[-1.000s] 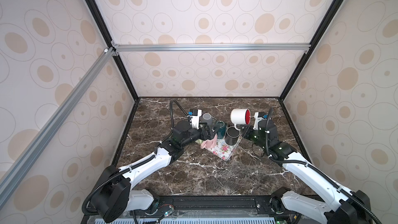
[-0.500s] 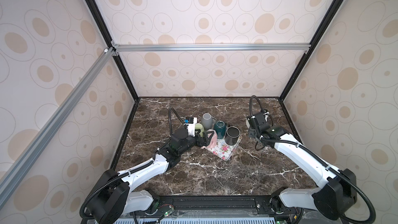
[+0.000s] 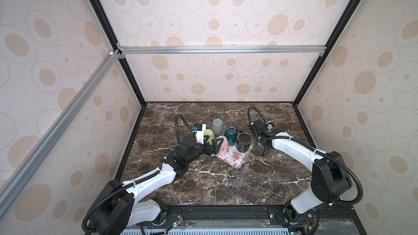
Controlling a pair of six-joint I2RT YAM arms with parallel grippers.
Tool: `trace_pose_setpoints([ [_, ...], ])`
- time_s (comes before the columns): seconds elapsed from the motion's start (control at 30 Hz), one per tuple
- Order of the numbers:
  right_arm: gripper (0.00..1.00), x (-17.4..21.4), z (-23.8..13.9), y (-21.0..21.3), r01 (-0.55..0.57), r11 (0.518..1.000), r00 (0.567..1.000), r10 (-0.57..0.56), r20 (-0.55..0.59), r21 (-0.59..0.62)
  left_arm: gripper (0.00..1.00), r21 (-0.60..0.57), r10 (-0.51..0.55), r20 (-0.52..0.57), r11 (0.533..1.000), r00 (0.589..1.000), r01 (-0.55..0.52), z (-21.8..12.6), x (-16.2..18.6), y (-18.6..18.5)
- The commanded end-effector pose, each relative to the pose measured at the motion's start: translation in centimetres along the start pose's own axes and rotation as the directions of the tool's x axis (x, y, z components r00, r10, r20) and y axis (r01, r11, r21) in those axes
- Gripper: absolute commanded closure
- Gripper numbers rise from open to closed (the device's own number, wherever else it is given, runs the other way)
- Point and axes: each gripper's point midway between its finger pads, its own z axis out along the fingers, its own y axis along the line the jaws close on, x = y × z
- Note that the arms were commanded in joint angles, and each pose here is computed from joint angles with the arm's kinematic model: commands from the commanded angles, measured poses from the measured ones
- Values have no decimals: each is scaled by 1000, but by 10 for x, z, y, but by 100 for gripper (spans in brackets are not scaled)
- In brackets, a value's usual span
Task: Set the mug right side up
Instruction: 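Lower the white mug, opening up, onto the table with the right gripper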
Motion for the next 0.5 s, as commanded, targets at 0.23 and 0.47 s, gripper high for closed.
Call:
trace_pose_setpoints([
  [0.23, 100, -30, 17, 12, -110, 993, 993, 112, 43, -32, 2, -33, 33, 32, 999, 999, -32, -7, -11, 4],
  [0.47, 100, -26, 30, 5, -82, 995, 997, 81, 16, 58, 2, -31, 29, 33, 999, 999, -28, -7, -11, 3],
])
